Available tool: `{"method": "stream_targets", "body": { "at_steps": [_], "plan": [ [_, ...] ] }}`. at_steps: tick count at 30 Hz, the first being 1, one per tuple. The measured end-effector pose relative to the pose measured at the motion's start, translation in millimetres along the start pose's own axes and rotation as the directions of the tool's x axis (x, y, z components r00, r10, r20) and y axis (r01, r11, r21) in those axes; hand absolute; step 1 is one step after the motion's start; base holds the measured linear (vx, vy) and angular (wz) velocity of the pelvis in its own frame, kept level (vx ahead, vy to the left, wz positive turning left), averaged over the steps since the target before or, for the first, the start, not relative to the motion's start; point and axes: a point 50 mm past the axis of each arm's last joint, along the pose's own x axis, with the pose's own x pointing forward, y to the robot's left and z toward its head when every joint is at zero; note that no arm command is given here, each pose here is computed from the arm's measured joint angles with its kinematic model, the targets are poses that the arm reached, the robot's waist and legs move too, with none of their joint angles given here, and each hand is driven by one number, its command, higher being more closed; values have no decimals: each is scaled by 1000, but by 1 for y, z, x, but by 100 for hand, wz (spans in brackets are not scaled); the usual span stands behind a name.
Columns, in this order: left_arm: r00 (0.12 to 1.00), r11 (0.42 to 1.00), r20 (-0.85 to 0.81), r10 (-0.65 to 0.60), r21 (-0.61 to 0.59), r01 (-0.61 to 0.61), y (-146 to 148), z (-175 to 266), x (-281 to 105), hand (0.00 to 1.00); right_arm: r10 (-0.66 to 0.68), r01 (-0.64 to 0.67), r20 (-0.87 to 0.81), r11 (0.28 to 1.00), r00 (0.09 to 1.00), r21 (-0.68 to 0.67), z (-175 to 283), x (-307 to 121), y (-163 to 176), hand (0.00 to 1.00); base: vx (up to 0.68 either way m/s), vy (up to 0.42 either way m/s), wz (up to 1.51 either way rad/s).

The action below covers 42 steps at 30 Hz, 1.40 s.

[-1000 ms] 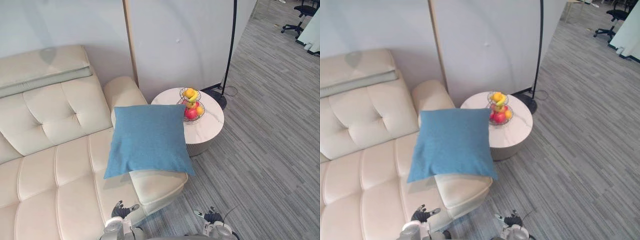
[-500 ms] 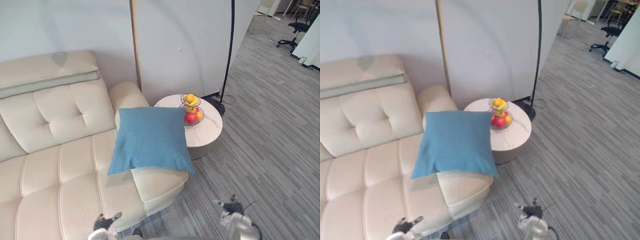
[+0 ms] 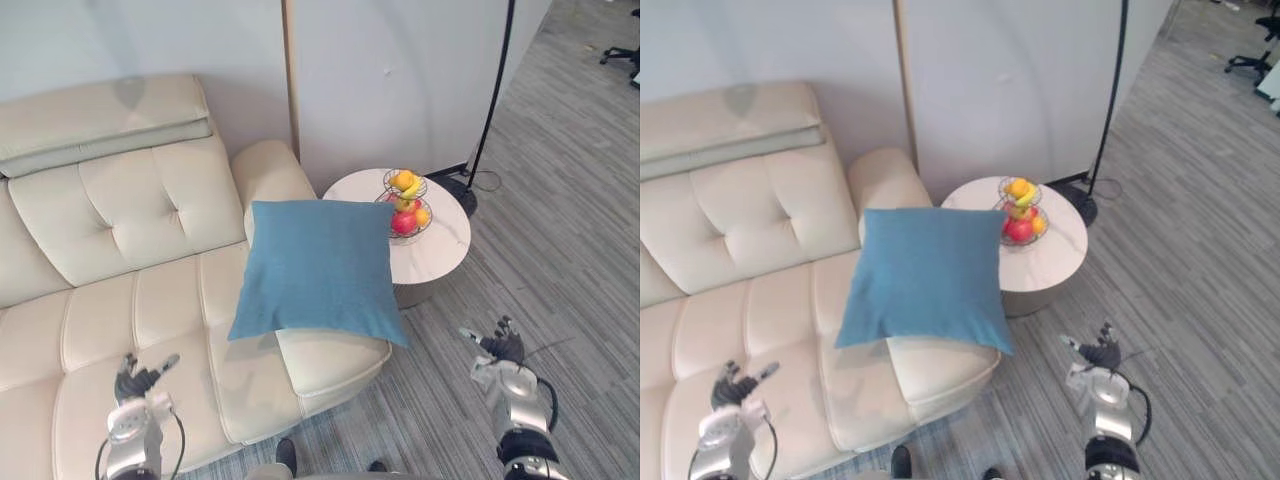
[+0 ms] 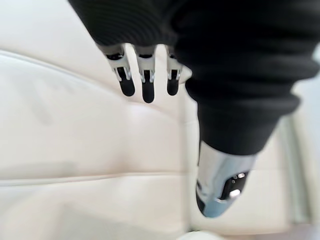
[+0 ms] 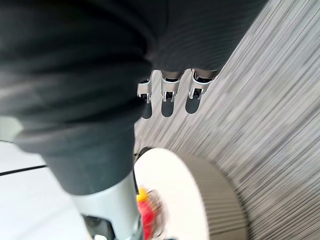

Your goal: Pick up cushions and gather them together orderly.

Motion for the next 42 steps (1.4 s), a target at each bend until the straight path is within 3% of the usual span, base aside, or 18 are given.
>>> {"method": "stream_targets", "body": {
  "at_steps": [8,19,26,27,28,42],
  "plan": [
    [961,978,215,-172,-82,194,-79,79,17,0,124,-145,181,984,976,106,75,16,62,0,-69,10,-7],
    [871,907,304,-385,-50,418,-170,121,-3,0,215,-246,199,959,956,141,94,8,113,0,-108,6,-4],
    [810,882,425,-405,-51,468,-198,172,-14,0,330,-388,357,916,874,104,159,-8,161,0,-42,-10,-3],
    [807,882,430,-405,-51,469,-199,174,-15,100,336,-394,363,914,869,100,161,-9,163,0,13,-8,-4],
    [799,879,443,-407,-49,475,-202,181,-16,100,348,-409,379,908,857,89,169,-11,168,100,22,-2,-4],
    [764,861,534,-363,-123,494,-205,221,-22,100,367,-472,478,874,798,118,208,-24,180,100,2,0,-1]
  ]
}}
